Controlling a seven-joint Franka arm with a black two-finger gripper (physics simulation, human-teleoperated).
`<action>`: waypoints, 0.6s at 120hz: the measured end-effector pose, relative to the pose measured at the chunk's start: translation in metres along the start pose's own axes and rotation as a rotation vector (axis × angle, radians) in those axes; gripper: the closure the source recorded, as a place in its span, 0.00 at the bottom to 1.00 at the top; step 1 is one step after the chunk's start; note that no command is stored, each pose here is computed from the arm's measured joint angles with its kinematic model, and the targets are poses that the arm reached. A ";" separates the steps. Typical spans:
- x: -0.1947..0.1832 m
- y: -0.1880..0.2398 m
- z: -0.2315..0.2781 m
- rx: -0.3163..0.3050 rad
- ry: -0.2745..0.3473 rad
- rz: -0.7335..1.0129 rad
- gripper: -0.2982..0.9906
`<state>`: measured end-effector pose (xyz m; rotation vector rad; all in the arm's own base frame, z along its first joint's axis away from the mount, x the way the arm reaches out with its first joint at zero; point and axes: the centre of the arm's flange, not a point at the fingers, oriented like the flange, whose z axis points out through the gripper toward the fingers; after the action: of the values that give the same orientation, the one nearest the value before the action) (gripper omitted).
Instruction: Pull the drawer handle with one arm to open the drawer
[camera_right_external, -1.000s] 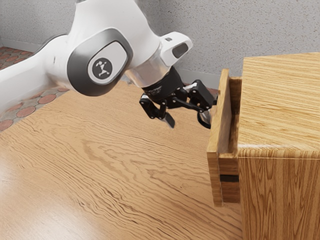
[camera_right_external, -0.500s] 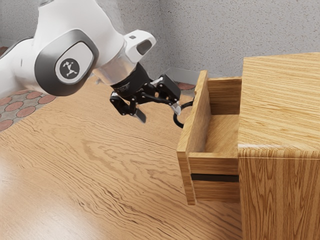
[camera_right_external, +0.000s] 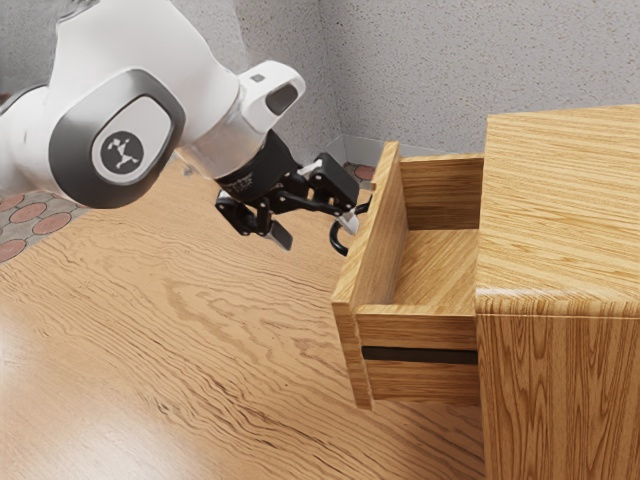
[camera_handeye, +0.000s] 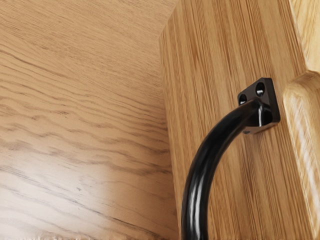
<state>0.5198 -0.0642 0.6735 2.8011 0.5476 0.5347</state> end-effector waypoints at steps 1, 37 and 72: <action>0.000 0.000 0.001 0.000 -0.001 0.001 0.23; 0.003 -0.017 0.007 0.004 0.002 -0.027 0.23; -0.001 -0.042 0.000 0.001 0.010 -0.029 0.23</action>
<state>0.5053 -0.0264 0.6609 2.7882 0.5895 0.5424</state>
